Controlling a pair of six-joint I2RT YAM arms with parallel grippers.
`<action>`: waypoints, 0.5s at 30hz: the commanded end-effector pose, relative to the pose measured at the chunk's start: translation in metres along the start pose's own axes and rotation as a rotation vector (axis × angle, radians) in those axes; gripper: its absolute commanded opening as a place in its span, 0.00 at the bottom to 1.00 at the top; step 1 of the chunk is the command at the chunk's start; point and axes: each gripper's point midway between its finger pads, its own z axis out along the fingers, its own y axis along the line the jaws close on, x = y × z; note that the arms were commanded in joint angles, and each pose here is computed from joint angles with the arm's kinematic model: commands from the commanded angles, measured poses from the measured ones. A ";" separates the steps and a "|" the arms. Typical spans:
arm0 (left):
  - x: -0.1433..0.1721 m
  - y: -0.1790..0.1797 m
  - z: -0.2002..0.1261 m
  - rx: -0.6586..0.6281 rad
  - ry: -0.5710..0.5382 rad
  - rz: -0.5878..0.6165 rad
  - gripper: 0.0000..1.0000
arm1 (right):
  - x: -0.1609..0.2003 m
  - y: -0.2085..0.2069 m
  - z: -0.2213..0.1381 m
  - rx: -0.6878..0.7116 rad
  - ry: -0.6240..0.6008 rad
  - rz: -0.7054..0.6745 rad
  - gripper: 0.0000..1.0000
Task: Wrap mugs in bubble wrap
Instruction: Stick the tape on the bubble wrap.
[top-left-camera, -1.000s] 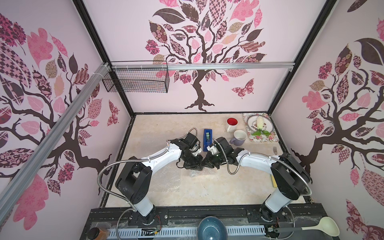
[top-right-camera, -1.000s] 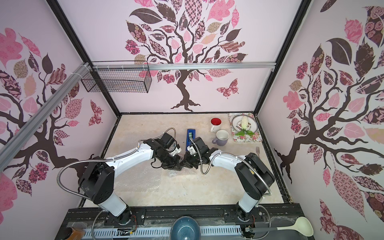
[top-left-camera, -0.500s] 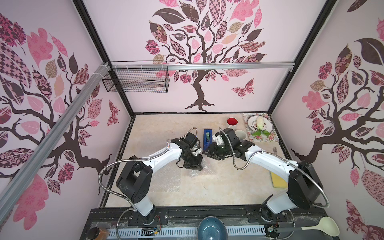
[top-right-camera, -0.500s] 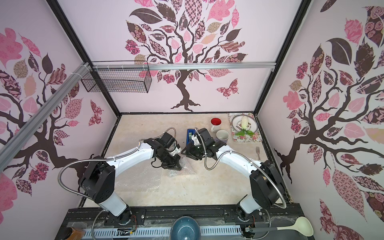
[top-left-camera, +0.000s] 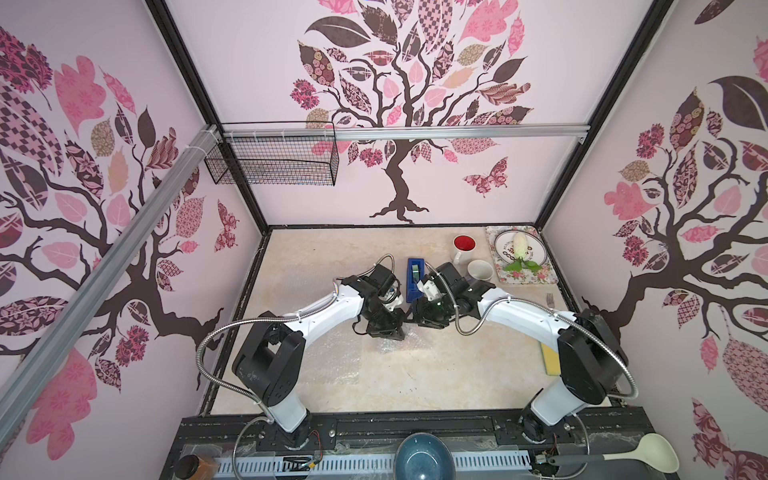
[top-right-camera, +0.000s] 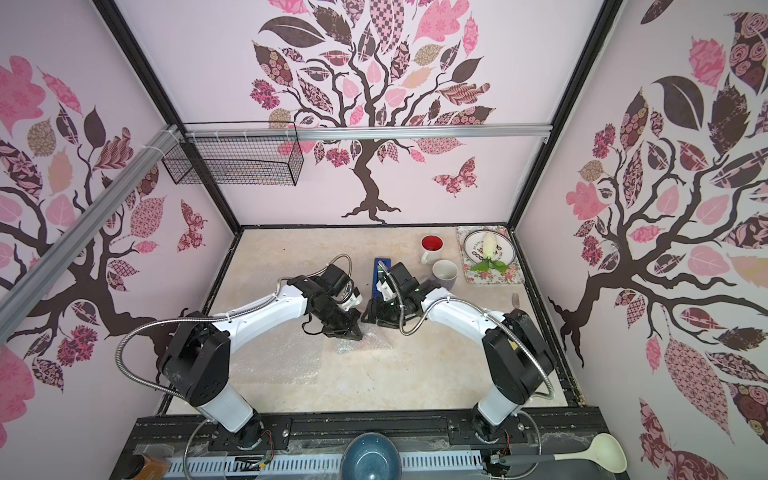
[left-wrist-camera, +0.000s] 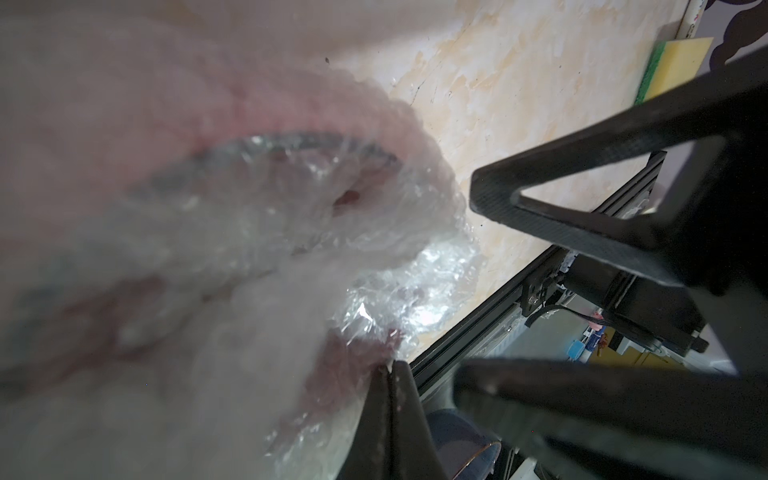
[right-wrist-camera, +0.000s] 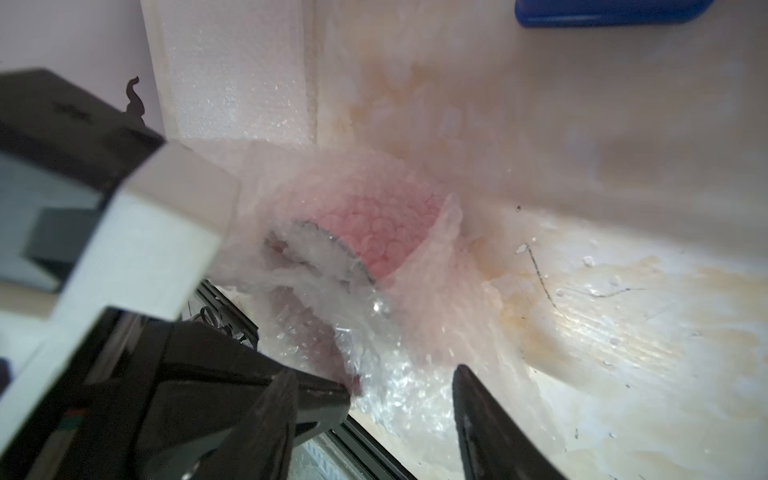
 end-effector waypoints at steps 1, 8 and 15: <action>-0.013 0.018 0.003 -0.088 -0.026 -0.005 0.00 | 0.005 -0.014 0.016 0.044 0.025 -0.010 0.60; -0.025 0.003 -0.012 -0.039 -0.059 0.002 0.00 | 0.003 -0.032 0.032 0.103 0.018 0.011 0.58; -0.042 -0.030 -0.062 0.100 -0.164 -0.004 0.15 | 0.000 -0.034 0.031 0.119 0.003 0.014 0.57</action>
